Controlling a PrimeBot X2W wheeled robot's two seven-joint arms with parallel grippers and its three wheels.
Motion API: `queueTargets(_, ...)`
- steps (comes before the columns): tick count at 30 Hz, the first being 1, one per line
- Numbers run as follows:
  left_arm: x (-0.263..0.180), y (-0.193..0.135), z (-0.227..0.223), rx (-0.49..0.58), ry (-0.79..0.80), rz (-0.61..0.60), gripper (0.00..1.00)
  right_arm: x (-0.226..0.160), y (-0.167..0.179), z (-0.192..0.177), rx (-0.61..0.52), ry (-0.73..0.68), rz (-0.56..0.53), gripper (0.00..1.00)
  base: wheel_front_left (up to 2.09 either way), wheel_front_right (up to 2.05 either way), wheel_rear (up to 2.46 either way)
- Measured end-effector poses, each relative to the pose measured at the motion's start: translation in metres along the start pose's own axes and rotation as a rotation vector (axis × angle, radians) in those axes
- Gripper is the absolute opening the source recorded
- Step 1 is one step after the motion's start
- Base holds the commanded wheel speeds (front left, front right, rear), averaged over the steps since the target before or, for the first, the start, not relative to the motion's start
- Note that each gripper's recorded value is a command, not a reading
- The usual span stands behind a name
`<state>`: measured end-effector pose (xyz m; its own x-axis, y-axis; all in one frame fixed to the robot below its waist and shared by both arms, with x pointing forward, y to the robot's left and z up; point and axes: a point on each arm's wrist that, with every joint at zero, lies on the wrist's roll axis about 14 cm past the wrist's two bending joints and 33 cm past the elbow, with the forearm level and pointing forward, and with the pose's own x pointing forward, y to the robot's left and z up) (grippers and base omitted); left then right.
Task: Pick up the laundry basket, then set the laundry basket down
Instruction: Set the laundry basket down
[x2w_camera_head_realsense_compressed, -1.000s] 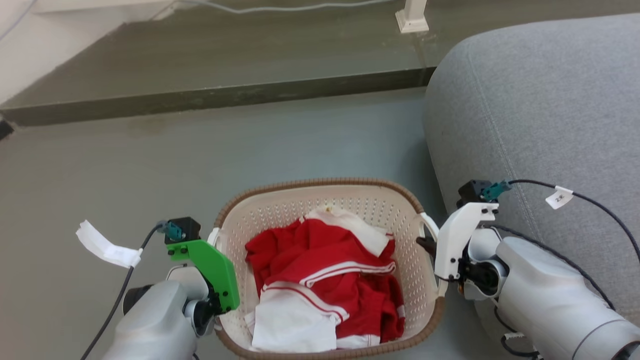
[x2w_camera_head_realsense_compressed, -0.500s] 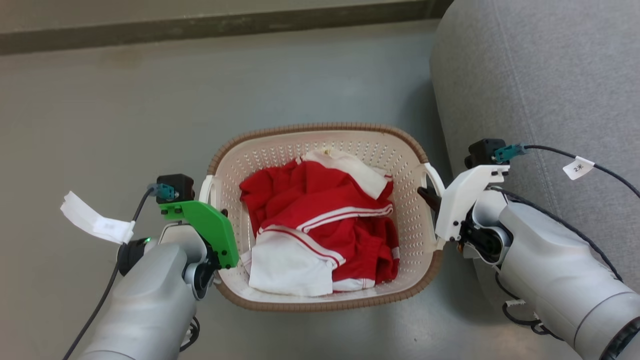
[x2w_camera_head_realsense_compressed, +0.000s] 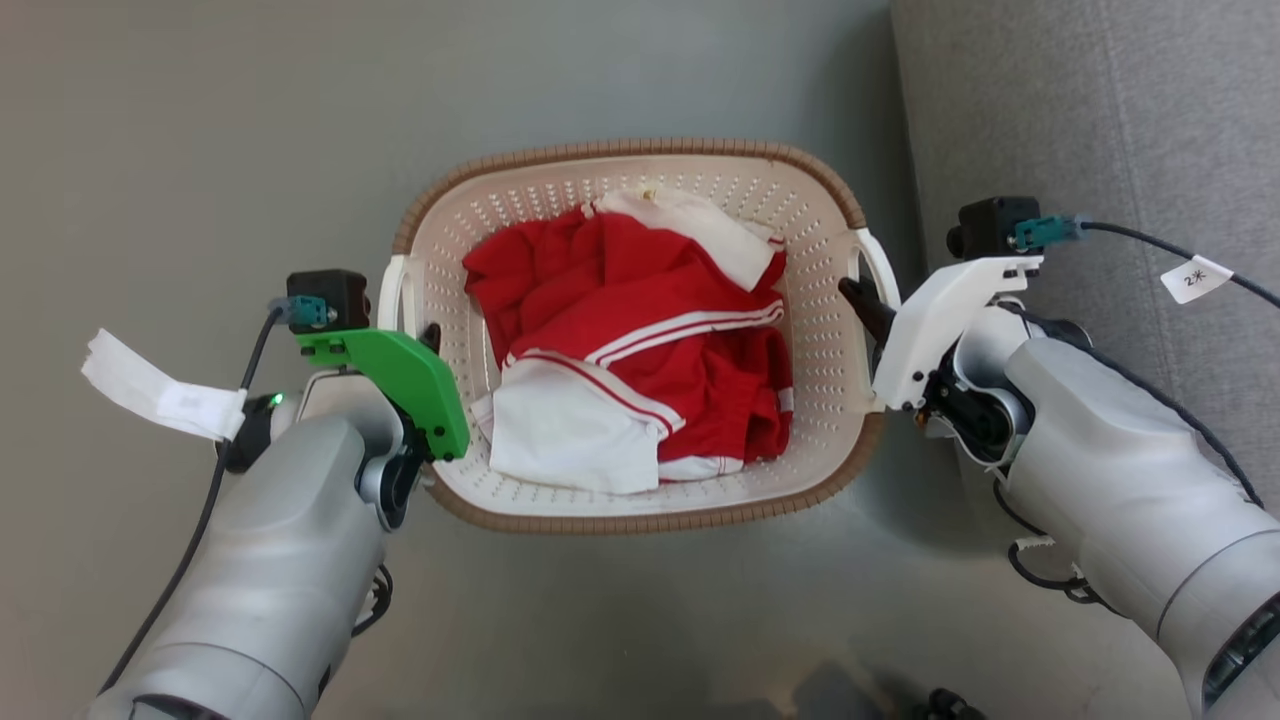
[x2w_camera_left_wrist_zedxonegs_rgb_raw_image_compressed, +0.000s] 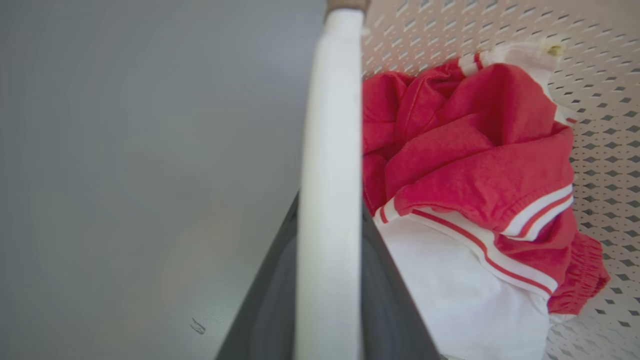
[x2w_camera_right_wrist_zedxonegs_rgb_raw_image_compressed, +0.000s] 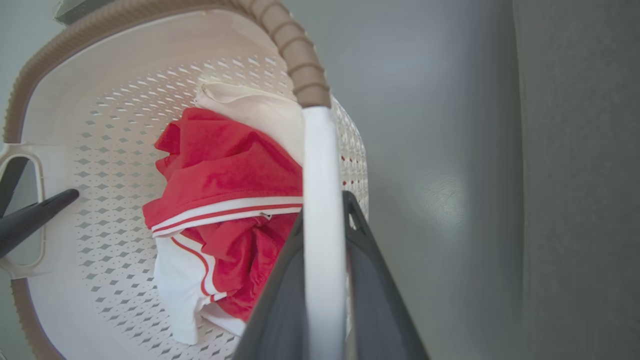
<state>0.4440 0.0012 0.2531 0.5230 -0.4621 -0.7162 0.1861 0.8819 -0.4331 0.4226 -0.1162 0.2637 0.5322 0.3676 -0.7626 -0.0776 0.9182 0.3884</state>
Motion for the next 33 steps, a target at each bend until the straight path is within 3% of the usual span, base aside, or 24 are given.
queueTargets(17,0.059,0.030,-0.022,-0.056,0.009,0.014,0.00,0.056,-0.028,-0.019,0.015,0.016,-0.014,0.00,0.00,0.00,0.00)
queueTargets(33,0.084,0.055,-0.050,-0.071,0.043,0.046,0.00,0.085,-0.033,-0.047,0.032,0.046,0.000,0.00,0.00,0.00,0.00)
